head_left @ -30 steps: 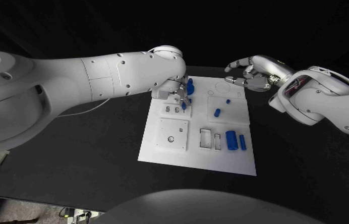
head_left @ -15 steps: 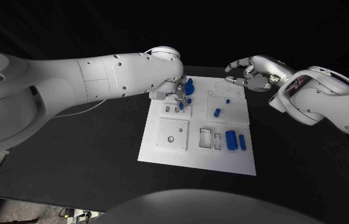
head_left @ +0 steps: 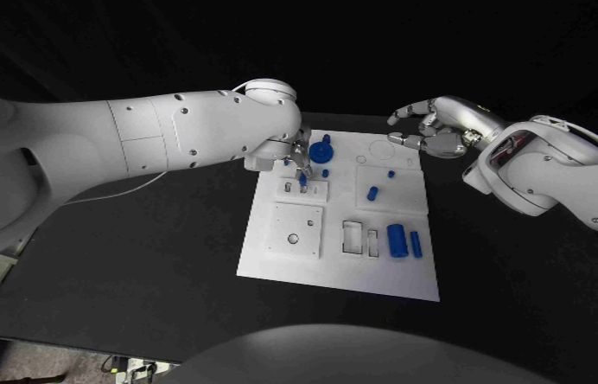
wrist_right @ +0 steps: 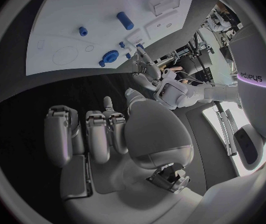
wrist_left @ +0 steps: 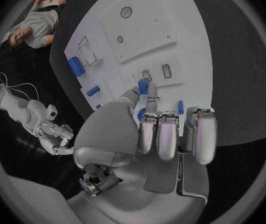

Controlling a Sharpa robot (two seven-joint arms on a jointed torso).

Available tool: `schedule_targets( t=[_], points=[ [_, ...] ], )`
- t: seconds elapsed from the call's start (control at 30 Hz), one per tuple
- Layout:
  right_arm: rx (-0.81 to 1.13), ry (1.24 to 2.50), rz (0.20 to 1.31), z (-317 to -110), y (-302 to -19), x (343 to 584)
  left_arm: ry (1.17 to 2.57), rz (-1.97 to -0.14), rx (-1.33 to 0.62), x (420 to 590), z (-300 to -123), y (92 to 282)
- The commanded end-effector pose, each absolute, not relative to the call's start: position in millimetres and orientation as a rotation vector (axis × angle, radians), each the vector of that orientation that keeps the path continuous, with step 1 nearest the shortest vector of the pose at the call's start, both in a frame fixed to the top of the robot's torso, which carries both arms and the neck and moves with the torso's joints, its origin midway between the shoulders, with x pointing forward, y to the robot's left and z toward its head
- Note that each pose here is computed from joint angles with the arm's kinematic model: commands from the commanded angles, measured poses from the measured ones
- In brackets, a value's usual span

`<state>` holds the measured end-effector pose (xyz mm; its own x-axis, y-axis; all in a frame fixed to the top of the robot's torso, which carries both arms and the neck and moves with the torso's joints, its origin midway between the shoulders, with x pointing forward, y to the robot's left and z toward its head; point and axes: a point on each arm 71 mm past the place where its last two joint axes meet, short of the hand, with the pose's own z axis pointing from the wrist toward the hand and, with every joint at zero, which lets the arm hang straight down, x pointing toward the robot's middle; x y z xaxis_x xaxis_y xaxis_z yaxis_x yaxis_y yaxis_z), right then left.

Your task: Assemble the parts on the task board

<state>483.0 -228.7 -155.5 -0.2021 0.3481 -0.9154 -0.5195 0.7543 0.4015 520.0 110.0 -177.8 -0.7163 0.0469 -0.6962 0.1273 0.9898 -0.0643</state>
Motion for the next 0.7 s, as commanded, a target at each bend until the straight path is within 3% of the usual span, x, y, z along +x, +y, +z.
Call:
schedule_targets(
  t=[0.03, 0.7],
  points=[
    [-0.151, 1.605, 0.79, -157.7, -228.3, 482.6, 2.353, -0.154, 0.114, 518.5, -176.1, 110.2],
    [-0.149, 1.617, 0.791, -163.8, -227.2, 482.5, 2.354, -0.171, 0.094, 511.6, -176.8, 115.6]
  ],
)
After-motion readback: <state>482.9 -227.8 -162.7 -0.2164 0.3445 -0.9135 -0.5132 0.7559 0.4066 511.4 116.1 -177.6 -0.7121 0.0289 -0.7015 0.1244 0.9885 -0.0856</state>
